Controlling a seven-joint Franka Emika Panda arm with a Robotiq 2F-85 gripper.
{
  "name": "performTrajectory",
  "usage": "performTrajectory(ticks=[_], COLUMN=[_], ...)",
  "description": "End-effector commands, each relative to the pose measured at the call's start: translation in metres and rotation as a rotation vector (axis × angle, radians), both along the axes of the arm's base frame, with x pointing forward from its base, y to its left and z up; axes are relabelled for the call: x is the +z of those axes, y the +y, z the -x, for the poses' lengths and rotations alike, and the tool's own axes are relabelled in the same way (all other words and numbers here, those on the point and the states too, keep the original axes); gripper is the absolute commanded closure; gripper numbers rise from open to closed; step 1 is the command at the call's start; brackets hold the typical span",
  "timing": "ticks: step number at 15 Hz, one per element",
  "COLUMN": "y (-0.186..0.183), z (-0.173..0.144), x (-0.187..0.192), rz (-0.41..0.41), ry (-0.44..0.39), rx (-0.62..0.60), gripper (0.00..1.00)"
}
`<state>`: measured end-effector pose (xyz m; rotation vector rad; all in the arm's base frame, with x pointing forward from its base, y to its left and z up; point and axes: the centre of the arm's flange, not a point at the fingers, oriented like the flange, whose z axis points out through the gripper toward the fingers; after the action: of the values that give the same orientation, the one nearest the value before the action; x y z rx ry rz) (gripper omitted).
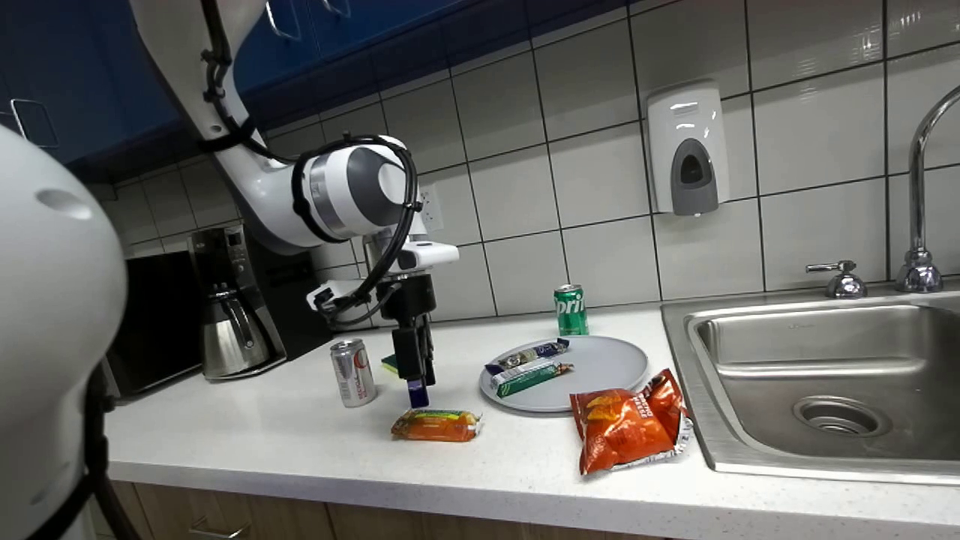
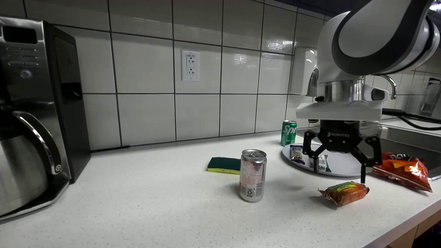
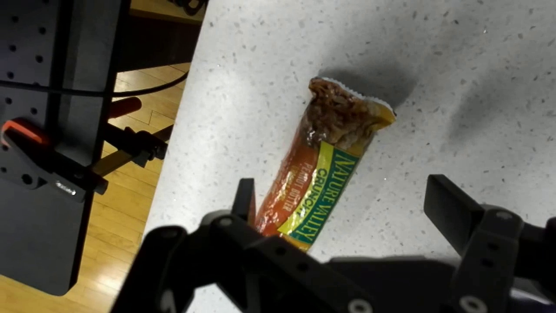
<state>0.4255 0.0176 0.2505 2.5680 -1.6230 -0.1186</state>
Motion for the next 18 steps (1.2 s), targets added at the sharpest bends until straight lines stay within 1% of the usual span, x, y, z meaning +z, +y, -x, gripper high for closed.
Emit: performTrajectory(ticks=[1, 6, 10, 12, 16, 18], y=[-0.002, -0.005, -0.013, -0.015, -0.017, -0.016], z=[0.017, 0.02, 0.018, 0.018, 0.019, 0.019], x=[-0.003, -0.013, -0.019, -0.023, -0.028, -0.028], rz=[0.01, 0.028, 0.045, 0.05, 0.053, 0.057], ry=[-0.022, -0.036, -0.057, -0.054, -0.051, -0.054], rx=[-0.042, -0.092, -0.155, -0.173, -0.203, -0.193], gripper=[0.0, 0.0, 0.0, 0.0, 0.0, 0.0])
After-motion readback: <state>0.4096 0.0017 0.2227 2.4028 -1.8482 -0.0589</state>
